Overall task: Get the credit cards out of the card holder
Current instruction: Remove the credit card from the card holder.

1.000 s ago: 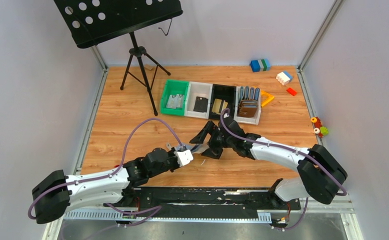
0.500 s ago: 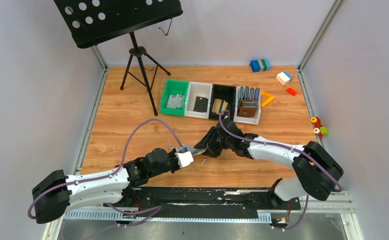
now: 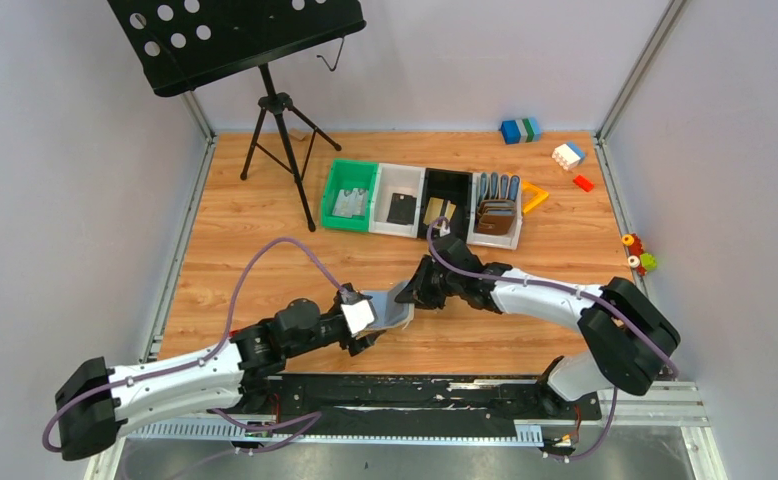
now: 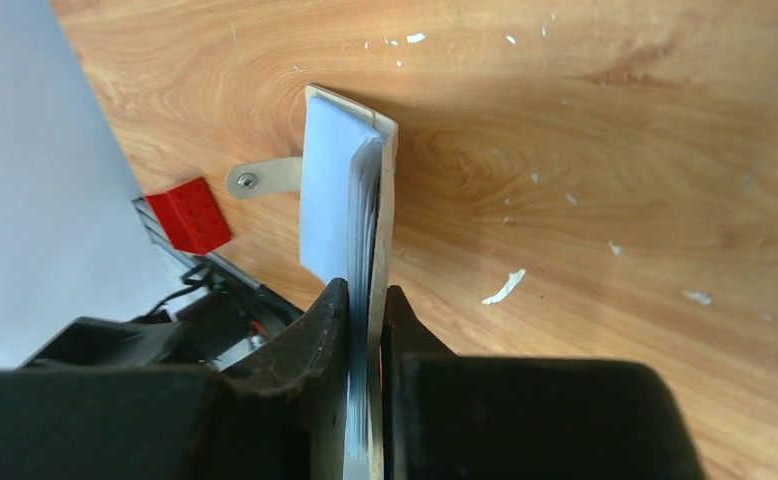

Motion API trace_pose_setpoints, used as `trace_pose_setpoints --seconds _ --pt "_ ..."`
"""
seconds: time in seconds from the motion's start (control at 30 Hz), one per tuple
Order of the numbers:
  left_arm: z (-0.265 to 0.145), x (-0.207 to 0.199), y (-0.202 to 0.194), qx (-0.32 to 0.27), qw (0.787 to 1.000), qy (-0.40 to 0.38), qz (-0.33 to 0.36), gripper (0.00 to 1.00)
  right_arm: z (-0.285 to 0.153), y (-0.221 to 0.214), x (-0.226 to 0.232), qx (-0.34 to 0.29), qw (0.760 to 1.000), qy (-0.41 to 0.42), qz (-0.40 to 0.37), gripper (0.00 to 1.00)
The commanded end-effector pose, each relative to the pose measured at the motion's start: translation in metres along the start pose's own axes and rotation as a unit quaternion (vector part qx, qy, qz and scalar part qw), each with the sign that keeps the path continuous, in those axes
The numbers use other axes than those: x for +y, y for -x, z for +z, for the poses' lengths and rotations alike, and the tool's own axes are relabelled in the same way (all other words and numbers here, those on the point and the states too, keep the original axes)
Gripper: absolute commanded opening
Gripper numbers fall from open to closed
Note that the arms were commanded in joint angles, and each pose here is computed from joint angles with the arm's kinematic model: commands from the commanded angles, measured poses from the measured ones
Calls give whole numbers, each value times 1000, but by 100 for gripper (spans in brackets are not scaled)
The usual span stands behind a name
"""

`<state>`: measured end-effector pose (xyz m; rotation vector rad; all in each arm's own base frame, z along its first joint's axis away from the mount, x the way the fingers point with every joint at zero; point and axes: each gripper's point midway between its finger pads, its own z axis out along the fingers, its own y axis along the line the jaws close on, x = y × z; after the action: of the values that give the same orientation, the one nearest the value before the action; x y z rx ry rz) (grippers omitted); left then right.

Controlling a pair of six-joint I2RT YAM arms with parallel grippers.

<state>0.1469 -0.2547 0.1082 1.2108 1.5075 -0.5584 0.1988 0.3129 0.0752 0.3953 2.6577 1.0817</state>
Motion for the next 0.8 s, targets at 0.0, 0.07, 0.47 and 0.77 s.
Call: trace_pose_setpoints --seconds 0.0,0.07,0.47,0.77 --pt "-11 1 20 -50 996 14 -69 85 3 14 24 -9 992 27 -122 0" --pt "-18 9 22 -67 992 44 -100 91 5 13 24 -5 988 20 -154 1" --pt "-34 33 25 -69 924 147 -345 100 3 14 10 -14 975 -16 -222 13" --pt "-4 13 11 27 898 113 -425 94 2 20 -5 -28 971 -56 -231 24"
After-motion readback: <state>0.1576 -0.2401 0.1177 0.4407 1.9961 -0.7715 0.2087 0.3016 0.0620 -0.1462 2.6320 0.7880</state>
